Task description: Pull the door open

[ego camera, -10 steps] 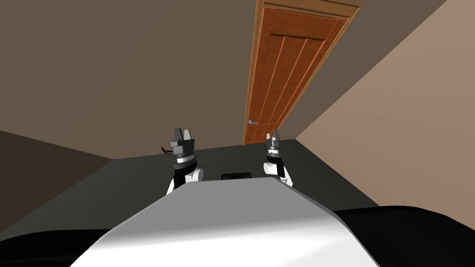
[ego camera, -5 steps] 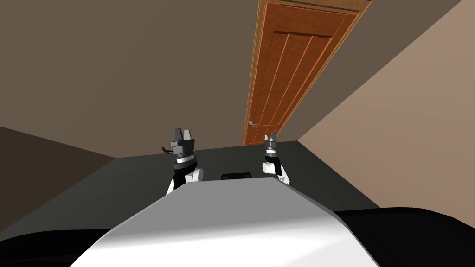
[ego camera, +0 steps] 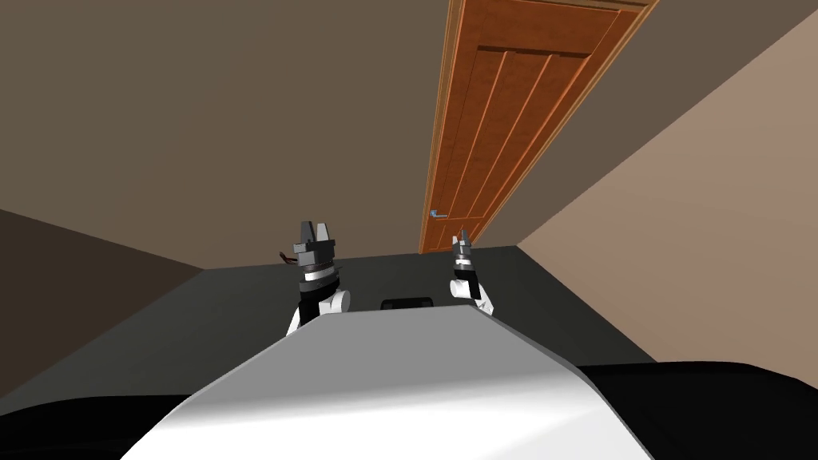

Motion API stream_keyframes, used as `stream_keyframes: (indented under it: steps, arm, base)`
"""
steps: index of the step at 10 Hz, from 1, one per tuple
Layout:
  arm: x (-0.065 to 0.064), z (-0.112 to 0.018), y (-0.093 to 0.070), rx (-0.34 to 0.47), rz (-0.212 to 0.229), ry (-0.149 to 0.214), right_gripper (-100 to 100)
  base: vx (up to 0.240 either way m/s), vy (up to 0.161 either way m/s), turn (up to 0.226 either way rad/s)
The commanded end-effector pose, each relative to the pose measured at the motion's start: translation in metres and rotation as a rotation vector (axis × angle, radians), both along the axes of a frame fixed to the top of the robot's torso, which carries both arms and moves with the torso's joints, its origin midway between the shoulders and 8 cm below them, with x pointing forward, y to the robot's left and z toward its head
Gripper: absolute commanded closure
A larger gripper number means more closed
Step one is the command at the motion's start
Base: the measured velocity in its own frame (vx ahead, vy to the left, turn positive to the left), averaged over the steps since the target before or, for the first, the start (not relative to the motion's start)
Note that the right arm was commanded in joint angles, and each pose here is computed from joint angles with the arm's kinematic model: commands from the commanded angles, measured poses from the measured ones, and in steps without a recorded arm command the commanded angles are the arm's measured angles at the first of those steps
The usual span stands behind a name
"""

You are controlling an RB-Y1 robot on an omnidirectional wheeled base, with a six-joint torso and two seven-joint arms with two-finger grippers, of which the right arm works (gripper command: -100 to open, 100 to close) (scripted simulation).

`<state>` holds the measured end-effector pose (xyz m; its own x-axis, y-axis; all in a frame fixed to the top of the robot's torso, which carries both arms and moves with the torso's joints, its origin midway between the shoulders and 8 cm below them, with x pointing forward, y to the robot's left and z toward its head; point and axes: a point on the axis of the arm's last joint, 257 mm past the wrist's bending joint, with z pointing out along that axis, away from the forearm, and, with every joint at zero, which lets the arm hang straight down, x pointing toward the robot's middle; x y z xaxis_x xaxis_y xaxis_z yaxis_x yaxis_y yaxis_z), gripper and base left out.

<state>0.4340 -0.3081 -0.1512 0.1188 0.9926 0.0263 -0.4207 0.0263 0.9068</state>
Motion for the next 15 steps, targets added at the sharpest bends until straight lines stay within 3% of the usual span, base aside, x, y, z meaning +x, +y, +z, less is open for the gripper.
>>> stream_keyframes:
  steps: [1,15]
  arm:
    - [0.005,-0.013,-0.002,0.002,0.002,0.020,-100]
    - [0.031,-0.105,-0.011,0.020,0.012,0.168,-100]
  base:
    - [0.057,-0.033,0.045]
    - [0.065,-0.037,0.046]
